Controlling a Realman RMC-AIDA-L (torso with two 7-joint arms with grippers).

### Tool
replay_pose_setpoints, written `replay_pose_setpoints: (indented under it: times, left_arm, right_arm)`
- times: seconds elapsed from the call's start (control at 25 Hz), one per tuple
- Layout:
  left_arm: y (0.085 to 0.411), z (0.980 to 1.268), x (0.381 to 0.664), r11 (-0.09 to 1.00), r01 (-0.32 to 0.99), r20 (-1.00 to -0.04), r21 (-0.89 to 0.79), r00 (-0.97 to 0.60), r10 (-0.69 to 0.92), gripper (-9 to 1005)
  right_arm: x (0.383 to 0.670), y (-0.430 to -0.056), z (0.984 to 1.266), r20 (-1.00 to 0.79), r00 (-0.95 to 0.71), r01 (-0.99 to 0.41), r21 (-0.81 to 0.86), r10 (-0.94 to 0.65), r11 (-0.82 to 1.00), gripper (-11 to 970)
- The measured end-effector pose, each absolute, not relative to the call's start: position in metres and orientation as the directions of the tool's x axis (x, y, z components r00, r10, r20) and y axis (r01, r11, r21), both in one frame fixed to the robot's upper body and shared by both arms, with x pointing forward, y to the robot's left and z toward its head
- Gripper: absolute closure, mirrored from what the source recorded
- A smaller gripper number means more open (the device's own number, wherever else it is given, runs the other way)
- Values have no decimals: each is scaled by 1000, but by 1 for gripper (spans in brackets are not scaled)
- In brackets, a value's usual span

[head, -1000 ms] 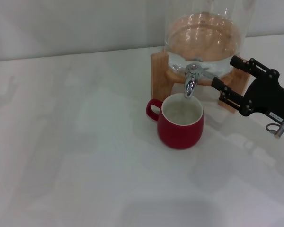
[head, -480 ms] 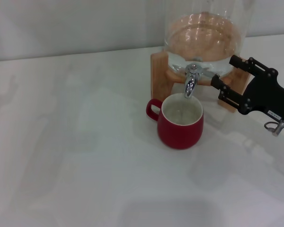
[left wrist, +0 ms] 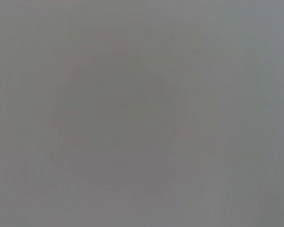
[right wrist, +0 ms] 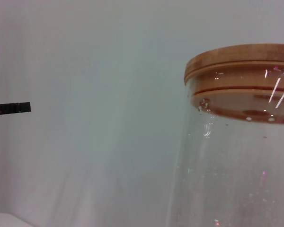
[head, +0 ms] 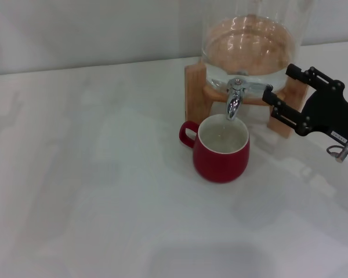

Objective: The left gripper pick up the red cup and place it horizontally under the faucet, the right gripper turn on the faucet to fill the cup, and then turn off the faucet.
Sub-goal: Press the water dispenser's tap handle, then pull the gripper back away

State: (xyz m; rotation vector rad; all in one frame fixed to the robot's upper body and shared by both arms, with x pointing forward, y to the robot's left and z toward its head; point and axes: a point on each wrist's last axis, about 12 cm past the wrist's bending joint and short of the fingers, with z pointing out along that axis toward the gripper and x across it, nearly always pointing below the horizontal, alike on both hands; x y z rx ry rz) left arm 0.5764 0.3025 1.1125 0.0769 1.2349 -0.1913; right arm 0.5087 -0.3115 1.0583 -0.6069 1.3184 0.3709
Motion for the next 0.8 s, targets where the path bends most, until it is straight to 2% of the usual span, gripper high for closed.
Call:
replay_pose_setpoints:
  times: [0.8]
  left_arm:
    - [302, 1112, 577, 982, 185, -945, -44, 311, -102, 158]
  right_arm:
    - [506, -315, 1058, -968, 232, -560, -209, -91, 801, 285]
